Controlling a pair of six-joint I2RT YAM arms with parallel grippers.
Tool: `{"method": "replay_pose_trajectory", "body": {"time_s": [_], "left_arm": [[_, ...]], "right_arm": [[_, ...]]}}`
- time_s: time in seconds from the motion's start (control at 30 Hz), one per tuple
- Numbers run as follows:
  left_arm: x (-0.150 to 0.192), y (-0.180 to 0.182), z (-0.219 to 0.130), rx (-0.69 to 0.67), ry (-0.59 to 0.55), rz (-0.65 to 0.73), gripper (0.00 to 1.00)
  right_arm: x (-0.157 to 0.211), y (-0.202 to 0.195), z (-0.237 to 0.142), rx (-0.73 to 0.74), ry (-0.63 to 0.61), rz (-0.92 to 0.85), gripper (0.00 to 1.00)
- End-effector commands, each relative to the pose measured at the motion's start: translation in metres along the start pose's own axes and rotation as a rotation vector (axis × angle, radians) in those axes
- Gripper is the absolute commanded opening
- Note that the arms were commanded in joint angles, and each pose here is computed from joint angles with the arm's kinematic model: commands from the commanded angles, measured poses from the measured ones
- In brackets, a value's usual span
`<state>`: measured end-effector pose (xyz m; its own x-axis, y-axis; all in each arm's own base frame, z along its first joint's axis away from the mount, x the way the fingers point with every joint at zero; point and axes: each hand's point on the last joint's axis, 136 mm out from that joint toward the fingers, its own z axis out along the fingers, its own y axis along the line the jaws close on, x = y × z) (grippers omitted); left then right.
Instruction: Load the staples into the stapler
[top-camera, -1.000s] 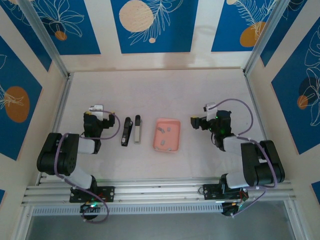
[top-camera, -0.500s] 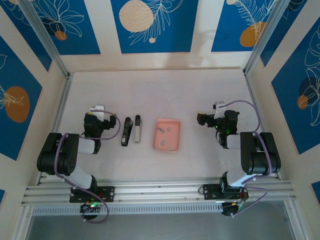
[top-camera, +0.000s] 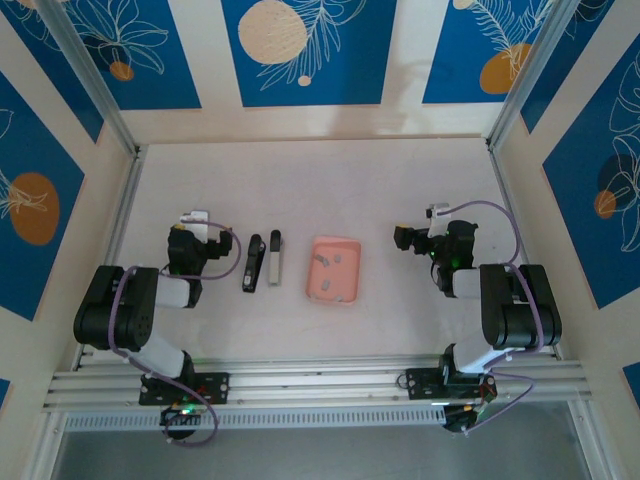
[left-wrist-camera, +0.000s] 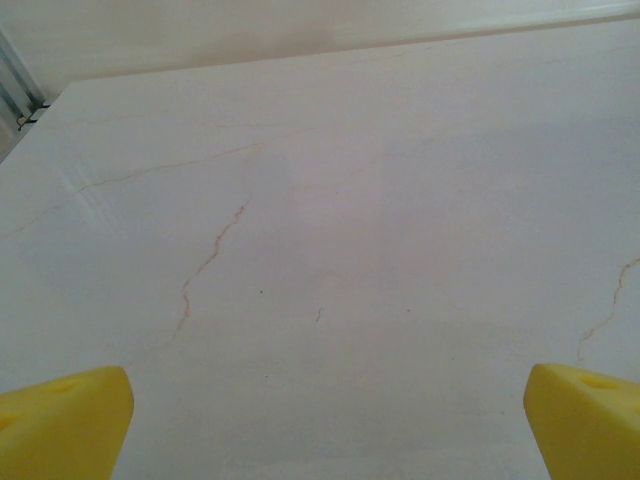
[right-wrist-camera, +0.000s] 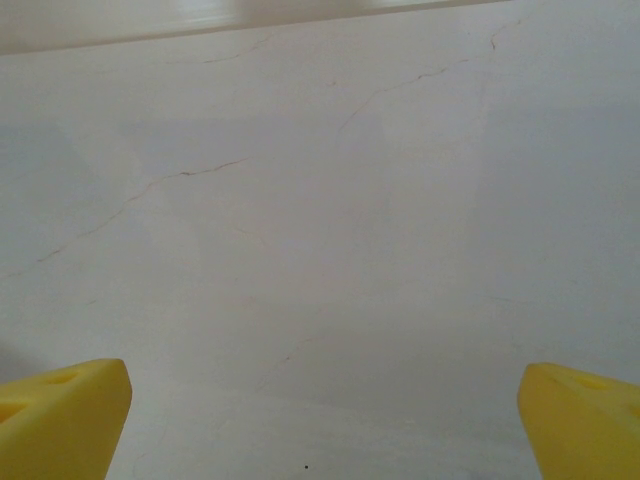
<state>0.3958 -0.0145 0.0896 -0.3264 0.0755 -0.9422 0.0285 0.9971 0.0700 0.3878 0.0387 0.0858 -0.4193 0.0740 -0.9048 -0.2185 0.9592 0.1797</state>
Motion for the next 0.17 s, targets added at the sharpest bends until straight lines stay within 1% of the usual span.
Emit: {"method": "replay_pose_trajectory", "body": {"time_s": [0.0,0.13], "left_arm": [[-0.0016,-0.0013,-0.0009,0.016,-0.003,-0.013,1.00],[-0.0012,-0.0008,-0.0016,0.013,-0.004,-0.010,1.00]], "right_arm": [[-0.0107,-0.0008,0.0008,0.008,-0.028,-0.003,0.99],[-0.0107,-0.0008,0.0008,0.008,-0.028,-0.003,0.99]]}}
